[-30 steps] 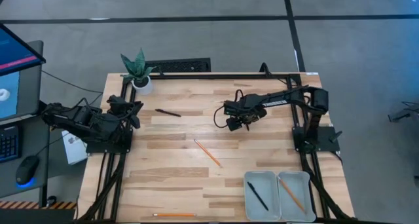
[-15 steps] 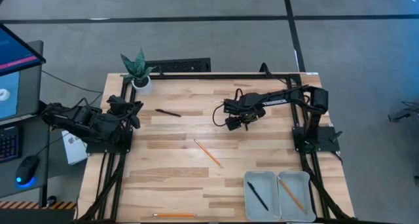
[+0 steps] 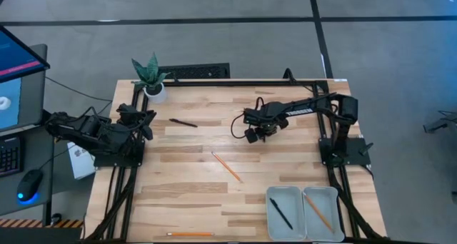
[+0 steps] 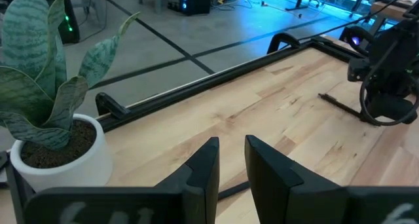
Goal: Sort pens & pencils
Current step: Put the top right black pen into the bottom left gray bin
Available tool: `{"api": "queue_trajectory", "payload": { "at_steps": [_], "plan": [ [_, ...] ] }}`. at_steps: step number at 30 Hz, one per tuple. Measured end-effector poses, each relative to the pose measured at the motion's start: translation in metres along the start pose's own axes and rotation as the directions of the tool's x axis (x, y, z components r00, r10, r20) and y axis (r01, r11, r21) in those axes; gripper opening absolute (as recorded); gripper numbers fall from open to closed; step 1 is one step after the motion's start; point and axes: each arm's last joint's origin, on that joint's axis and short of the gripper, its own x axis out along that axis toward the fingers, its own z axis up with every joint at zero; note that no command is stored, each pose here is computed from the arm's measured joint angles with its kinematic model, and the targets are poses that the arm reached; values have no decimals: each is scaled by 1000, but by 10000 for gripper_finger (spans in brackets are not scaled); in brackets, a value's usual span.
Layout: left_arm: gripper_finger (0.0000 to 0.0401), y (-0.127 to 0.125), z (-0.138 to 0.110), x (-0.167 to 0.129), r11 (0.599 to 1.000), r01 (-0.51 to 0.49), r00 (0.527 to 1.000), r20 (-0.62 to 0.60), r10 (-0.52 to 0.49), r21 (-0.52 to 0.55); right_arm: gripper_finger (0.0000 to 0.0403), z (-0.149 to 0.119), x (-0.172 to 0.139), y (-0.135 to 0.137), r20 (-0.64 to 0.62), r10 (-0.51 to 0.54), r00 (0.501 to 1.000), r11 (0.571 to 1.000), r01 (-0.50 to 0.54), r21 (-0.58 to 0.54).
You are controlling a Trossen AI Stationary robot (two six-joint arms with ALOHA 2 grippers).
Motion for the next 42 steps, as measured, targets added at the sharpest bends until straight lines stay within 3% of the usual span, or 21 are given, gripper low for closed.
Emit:
{"api": "queue_trajectory", "payload": {
  "at_steps": [8,35,42],
  "plan": [
    [64,0,0,0,1000,0,1000,0,0,0,56,-1,0,0,-2,-8,1000,1000,8,-10],
    [64,0,0,0,1000,0,1000,0,0,0,61,0,-2,1,-12,-1,1000,1000,1,-18],
    [64,0,0,0,1000,0,1000,0,0,0,61,2,-20,19,13,48,999,995,-47,-85]
  ]
}}
